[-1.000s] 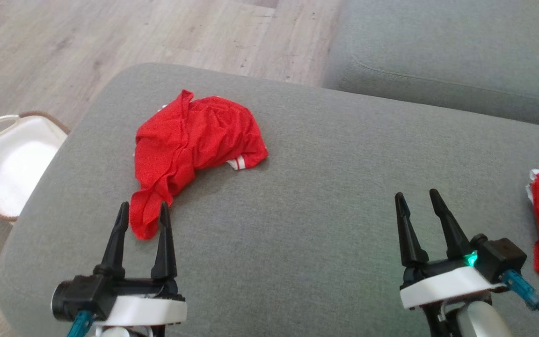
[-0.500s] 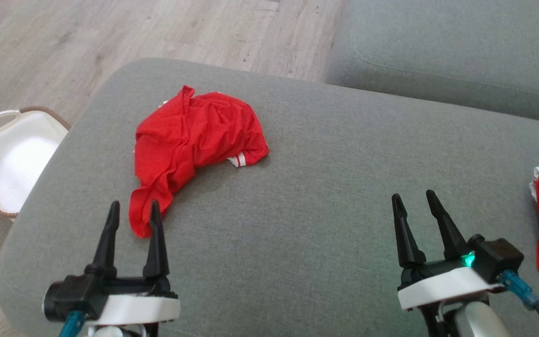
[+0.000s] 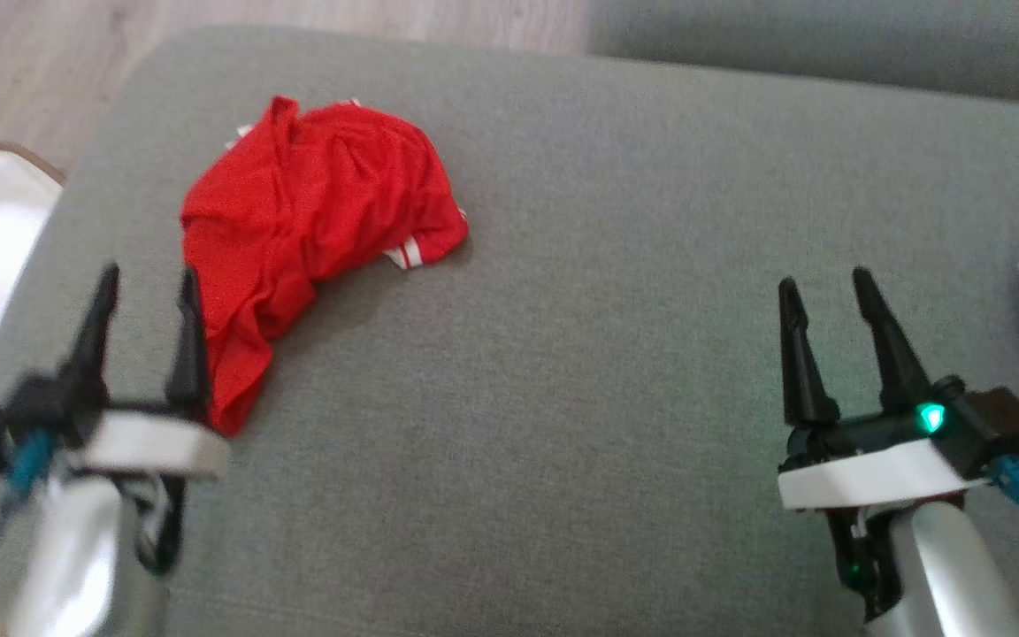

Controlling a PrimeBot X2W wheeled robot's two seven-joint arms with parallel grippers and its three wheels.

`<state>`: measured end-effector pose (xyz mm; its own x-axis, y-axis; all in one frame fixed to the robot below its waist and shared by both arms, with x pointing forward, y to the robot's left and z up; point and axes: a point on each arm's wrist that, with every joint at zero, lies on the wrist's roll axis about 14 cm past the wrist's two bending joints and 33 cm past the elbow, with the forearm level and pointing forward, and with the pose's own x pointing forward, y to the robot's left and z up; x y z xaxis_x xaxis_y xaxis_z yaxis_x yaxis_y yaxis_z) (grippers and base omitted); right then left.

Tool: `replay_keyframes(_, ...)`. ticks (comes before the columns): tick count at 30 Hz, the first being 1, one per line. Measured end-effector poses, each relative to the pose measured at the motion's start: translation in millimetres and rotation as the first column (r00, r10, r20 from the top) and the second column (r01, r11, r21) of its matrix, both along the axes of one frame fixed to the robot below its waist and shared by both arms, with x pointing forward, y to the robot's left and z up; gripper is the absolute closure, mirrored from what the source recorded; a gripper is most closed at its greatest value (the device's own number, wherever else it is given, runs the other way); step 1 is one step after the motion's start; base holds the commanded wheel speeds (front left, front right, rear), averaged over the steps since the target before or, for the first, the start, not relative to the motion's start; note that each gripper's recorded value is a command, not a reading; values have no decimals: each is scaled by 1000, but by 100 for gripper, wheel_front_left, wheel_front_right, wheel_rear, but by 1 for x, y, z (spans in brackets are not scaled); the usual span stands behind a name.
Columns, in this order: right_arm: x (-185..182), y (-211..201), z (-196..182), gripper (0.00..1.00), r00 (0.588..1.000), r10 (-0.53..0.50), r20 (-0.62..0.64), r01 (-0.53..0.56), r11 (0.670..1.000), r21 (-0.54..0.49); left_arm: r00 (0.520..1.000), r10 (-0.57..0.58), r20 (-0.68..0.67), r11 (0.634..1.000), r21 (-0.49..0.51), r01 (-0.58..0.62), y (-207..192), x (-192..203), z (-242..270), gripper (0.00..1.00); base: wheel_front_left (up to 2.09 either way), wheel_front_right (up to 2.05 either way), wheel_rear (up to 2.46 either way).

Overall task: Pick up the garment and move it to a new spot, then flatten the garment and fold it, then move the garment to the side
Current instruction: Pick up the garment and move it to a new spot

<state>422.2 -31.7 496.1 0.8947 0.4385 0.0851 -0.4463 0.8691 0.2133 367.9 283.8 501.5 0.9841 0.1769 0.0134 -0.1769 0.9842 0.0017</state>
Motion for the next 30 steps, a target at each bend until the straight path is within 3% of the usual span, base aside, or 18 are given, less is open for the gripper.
replay_keyframes(7,23,-15,-17,0,999,-46,-9,46,999,-30,943,-92,-320,989,79,123,12,78,-40,0,0,0,0)
replay_keyframes(12,34,-23,-22,0,998,-70,-7,69,997,-35,815,-97,-571,983,75,170,15,89,-89,0,0,0,0)
replay_keyframes(15,36,-27,-32,0,996,-80,-31,79,996,-42,748,-91,-657,985,54,167,17,90,-112,0,0,0,0)
replay_keyframes(21,37,-38,-41,0,993,-107,-45,104,993,-59,700,-87,-709,993,-7,115,20,94,-137,0,0,0,0)
replay_keyframes(22,37,-39,-41,0,993,-110,-44,107,992,-61,698,-90,-711,994,-21,108,19,95,-139,4,0,0,0)
replay_keyframes(23,37,-40,-41,0,993,-112,-42,110,992,-67,696,-94,-712,994,-33,100,18,96,-140,19,0,0,0)
replay_keyframes(24,37,-41,-40,0,993,-115,-41,112,991,-68,695,-97,-712,995,-45,92,18,95,-141,98,0,0,0)
replay_keyframes(27,37,-42,-36,0,993,-118,-31,115,991,-68,701,-102,-705,995,-72,72,17,93,-140,100,0,0,0)
replay_keyframes(30,35,-43,-28,0,993,-119,-13,118,991,-67,747,-102,-657,995,-74,71,17,96,-129,100,0,0,0)
